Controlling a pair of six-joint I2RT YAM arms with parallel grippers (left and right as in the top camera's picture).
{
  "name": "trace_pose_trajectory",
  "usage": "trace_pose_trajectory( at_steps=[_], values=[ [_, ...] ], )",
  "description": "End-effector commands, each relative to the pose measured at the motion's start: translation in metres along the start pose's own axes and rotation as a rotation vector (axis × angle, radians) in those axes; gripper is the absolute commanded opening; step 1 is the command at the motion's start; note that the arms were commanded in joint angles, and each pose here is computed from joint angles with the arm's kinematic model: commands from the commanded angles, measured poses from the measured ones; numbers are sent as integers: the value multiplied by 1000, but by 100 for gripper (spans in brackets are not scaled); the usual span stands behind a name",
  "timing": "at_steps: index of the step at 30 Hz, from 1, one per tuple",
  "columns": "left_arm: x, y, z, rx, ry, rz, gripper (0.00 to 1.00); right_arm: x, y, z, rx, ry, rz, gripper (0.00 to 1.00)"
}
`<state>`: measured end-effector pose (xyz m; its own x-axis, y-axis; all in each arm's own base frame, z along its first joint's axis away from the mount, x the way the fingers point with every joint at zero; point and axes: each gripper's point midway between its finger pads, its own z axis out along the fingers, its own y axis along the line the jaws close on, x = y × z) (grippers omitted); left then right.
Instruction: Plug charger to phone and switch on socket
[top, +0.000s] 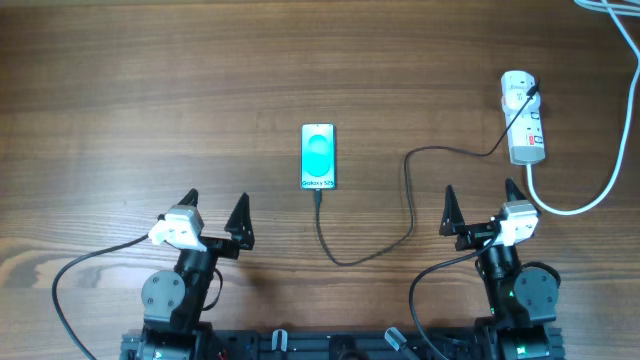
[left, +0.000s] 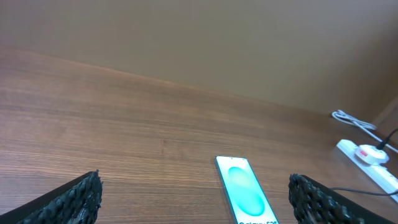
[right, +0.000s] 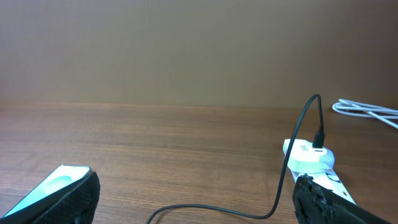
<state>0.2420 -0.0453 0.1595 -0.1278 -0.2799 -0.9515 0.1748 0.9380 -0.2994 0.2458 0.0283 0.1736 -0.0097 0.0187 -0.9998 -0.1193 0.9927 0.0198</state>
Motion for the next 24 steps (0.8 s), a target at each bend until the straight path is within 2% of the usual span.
trace_pose_trajectory(
  at_steps=[1, 4, 9, 19, 24],
  values=[
    [0, 8, 0, -40, -9, 110, 100, -3, -4, -1, 22, -15, -17, 100],
    [0, 8, 0, -41, -7, 199, 100, -3, -4, -1, 22, -15, -17, 100],
    [-1, 11, 0, -60, -7, 254, 100, -3, -4, -1, 22, -15, -17, 100],
    [-10, 37, -4, -200, -39, 250, 100, -3, -4, -1, 22, -15, -17, 100],
    [-12, 42, -5, -220, -43, 239, 100, -3, -4, -1, 22, -15, -18, 100]
  ],
)
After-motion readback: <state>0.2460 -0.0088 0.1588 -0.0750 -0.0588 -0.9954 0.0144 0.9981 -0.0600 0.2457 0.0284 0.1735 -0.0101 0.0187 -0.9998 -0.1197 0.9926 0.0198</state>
